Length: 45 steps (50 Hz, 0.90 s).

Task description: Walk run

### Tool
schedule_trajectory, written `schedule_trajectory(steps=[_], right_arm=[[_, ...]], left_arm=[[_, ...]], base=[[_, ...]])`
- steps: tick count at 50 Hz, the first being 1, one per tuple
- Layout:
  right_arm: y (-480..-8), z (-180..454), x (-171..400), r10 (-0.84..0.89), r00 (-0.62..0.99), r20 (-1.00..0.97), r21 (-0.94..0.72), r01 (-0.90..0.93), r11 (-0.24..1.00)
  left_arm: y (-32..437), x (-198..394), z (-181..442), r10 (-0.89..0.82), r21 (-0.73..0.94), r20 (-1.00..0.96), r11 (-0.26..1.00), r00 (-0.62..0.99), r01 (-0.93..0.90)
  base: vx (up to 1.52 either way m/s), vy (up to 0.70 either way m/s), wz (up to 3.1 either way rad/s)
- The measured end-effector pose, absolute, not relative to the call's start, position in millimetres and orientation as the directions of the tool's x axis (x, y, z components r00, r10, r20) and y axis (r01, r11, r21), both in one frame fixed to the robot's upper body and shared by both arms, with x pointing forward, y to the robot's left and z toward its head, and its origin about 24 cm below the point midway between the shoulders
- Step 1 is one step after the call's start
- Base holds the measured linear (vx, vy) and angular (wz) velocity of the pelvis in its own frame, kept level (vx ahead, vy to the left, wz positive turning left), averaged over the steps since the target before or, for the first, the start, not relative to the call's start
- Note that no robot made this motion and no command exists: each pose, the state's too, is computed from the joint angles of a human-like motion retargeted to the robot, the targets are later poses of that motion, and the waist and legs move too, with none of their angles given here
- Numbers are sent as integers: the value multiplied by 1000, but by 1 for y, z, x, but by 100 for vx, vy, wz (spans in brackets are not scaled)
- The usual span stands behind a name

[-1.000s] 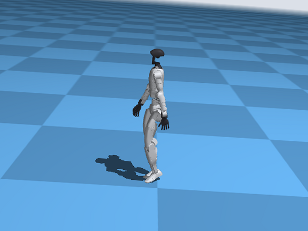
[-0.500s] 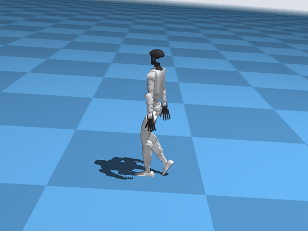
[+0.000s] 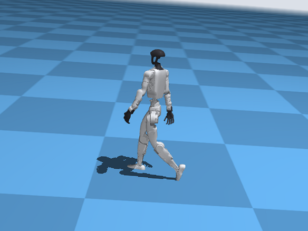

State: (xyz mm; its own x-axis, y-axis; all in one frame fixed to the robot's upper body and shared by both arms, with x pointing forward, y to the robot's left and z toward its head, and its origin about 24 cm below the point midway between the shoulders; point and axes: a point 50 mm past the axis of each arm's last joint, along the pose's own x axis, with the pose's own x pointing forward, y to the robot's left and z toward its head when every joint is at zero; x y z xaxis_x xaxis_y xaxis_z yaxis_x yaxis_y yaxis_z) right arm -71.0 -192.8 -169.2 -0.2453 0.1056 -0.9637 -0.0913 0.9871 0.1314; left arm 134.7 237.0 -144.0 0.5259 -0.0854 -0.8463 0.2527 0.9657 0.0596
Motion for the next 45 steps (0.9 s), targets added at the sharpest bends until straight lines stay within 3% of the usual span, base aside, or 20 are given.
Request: schedule_trajectory(steps=[5,8,15,19,23,27,30,37,45], right_arm=[[-207,-176,12,25,-22,-999,28,-167,986],[-217,-171,66,-19,153,-988,-57,-250,967],[-240,-138,164,-107,486,-867,-315,-369,874],[-247,-128,181,-149,534,-832,-385,-362,849],[-245,-136,167,-150,484,-862,-343,-338,876],[-231,-157,120,-91,331,-939,-212,-351,912],[-221,-169,73,-69,198,-978,-144,-392,909],[-215,-175,-9,-92,-43,-995,-66,-417,907],[-199,-168,-79,30,-234,-972,101,-301,948]], left_arm=[[221,36,-171,-53,30,-979,917,195,398],[202,-27,-175,-59,-52,-998,919,6,391],[151,-136,-156,-240,-246,-927,969,-288,-13],[134,-168,-142,-302,-237,-876,949,-375,-210],[136,-173,-139,-294,-196,-863,944,-410,-263],[143,-155,-148,-251,-165,-908,950,-335,-265],[149,-126,-158,-216,-151,-960,934,-178,-323],[193,-6,-177,-53,-141,-979,868,195,-476],[235,140,-143,-13,-100,-795,989,607,-110]], base=[[85,-33,-86],[82,-26,-121],[83,-16,-111],[89,-11,-21],[106,-13,27],[106,-13,-71],[130,0,-13],[95,1,94],[83,-6,178]])
